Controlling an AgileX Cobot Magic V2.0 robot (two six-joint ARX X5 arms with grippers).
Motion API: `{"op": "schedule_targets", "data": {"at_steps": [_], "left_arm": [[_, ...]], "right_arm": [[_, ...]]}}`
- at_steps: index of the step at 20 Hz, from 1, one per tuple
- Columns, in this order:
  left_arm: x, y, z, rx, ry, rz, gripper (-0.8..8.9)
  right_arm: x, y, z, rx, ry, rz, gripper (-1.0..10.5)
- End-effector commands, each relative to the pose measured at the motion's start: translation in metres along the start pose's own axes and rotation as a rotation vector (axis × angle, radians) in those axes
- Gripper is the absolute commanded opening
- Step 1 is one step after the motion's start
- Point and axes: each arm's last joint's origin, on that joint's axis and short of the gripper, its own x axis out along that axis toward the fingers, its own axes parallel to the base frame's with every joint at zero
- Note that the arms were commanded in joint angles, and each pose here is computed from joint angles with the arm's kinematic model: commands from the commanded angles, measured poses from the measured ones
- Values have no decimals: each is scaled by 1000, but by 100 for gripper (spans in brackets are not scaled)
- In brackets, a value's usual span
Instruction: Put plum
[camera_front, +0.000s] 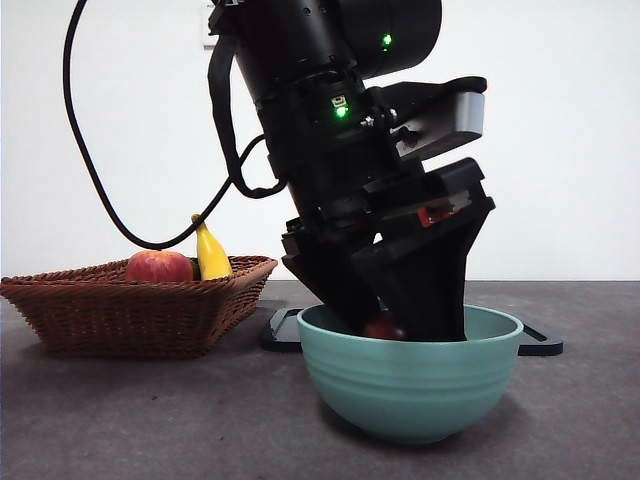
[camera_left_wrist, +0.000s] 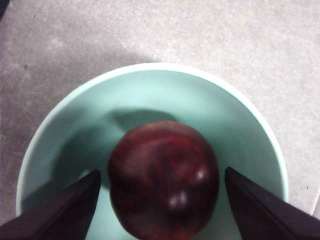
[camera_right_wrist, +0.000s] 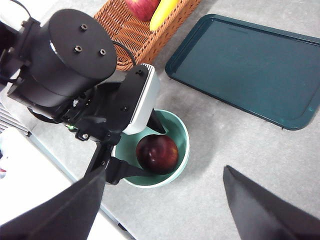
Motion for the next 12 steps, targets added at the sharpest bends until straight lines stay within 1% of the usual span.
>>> {"op": "schedule_targets", "data": {"at_steps": [1,4,7,9,12], "left_arm": [[3,-3,6,11,-7,-2,407],[-5,-3,13,8,-6,-2,406],[-23,-2,25,9,-32,3,406],[-39,1,35,-3,-71,14,406],[-71,13,44,-41,-162,49,406]], "right_arm": [[-3,2,4,-12,-18,1,377],[-3,2,4,-12,-18,2,377],[-3,2,4,-12,-18,2,377],[-3,2,4,-12,-17,2,377],[-3,2,4,-12,-17,1,377]]}}
